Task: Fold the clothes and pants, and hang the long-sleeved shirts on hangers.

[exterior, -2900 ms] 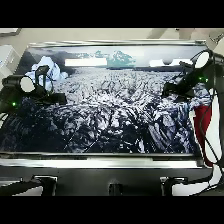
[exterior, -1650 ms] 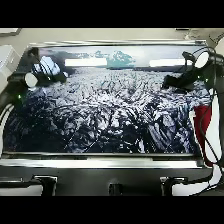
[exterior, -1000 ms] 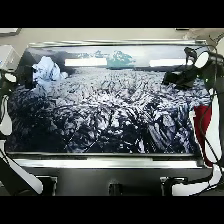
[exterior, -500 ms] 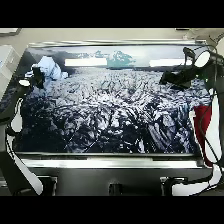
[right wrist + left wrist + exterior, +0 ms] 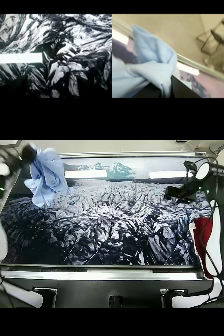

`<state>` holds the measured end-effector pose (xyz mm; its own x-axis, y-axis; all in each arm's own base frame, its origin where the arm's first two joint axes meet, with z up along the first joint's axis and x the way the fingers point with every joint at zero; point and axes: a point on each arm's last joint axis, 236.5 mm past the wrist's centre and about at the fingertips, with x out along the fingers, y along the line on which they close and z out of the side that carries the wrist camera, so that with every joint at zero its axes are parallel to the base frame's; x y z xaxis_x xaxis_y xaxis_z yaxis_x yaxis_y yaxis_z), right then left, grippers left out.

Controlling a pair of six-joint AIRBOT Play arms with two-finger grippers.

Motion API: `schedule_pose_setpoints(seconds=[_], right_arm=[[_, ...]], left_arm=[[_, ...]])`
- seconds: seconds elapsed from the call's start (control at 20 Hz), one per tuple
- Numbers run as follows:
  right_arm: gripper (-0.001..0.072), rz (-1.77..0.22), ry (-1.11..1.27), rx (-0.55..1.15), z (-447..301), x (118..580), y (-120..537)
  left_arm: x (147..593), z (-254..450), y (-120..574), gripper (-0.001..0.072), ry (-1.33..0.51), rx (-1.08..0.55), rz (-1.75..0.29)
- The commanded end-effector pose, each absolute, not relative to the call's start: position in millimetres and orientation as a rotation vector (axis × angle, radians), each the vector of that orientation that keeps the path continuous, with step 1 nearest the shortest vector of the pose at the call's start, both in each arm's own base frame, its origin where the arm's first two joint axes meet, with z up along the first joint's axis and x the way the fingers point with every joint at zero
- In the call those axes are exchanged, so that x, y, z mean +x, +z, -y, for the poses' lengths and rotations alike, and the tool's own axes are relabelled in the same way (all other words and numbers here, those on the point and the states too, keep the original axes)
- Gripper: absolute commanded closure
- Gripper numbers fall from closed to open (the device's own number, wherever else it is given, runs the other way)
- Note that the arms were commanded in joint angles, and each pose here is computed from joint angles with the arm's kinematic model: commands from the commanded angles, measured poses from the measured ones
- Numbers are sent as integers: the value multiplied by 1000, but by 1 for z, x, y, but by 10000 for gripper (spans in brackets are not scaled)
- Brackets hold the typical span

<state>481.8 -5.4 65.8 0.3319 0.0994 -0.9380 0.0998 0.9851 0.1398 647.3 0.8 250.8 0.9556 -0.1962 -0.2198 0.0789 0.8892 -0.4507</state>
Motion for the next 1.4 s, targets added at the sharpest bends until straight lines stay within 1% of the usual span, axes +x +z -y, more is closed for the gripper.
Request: schedule_pose_setpoints(seconds=[0.0, 0.1, 0.15, 0.2, 0.3, 0.4, 0.55, 0.65, 0.7, 0.75, 0.8, 0.85, 0.95, 1.0, 1.05, 1.1, 1.15, 1.2, 1.25, 1.35], right_arm=[[36, -1184, 2, 125, 11, 469, 103], [35, -1102, 1, 117, 11, 458, 143], [33, -1065, 2, 113, 11, 450, 162], [30, -1021, 3, 111, 10, 442, 181], [30, -949, 5, 105, 9, 427, 213], [30, -901, 5, 99, 8, 411, 237], [13, -913, 0, 90, 8, 387, 248], [13, -949, 0, 83, 8, 376, 245], [14, -968, 0, 80, 9, 372, 243], [16, -974, 0, 80, 9, 371, 242], [16, -978, 1, 81, 8, 371, 241], [19, -997, 5, 83, 7, 370, 237], [21, -1102, 77, 122, -11, 361, 213], [21, -1156, 126, 153, -23, 359, 194], [20, -1224, 176, 175, -34, 356, 171], [19, -1306, 216, 204, -43, 350, 141], [18, -1394, 238, 241, -51, 342, 109], [17, -1465, 251, 275, -56, 334, 81], [17, -1528, 265, 310, -62, 326, 53], [18, -1574, 260, 367, -68, 322, 14]], left_arm=[[518, 62, 336, 689, -231, 46, -370], [443, 100, 329, 689, -281, 56, -555], [413, 119, 321, 688, -313, 67, -626], [393, 140, 313, 688, -354, 69, -669], [369, 193, 290, 687, -449, 39, -733], [359, 252, 248, 687, -539, 30, -796], [340, 355, 158, 686, -676, 8, -873], [306, 422, 90, 686, -765, -35, -996], [286, 448, 63, 597, -804, -32, -1057], [270, 464, 45, 59, -827, -15, -1116], [266, 463, 37, -12, -817, 37, -1152], [281, 440, 35, -12, -757, 149, -1158], [346, 345, 57, -12, -490, 417, -1100], [375, 295, 75, -12, -370, 492, -1083], [397, 251, 90, -11, -306, 499, -1091], [412, 211, 96, -9, -251, 430, -1124], [420, 177, 94, -8, -206, 322, -1181], [424, 151, 84, -9, -199, 164, -1255], [423, 136, 72, -8, -233, 4, -1322], [417, 104, 45, -8, -245, -311, -1417]])
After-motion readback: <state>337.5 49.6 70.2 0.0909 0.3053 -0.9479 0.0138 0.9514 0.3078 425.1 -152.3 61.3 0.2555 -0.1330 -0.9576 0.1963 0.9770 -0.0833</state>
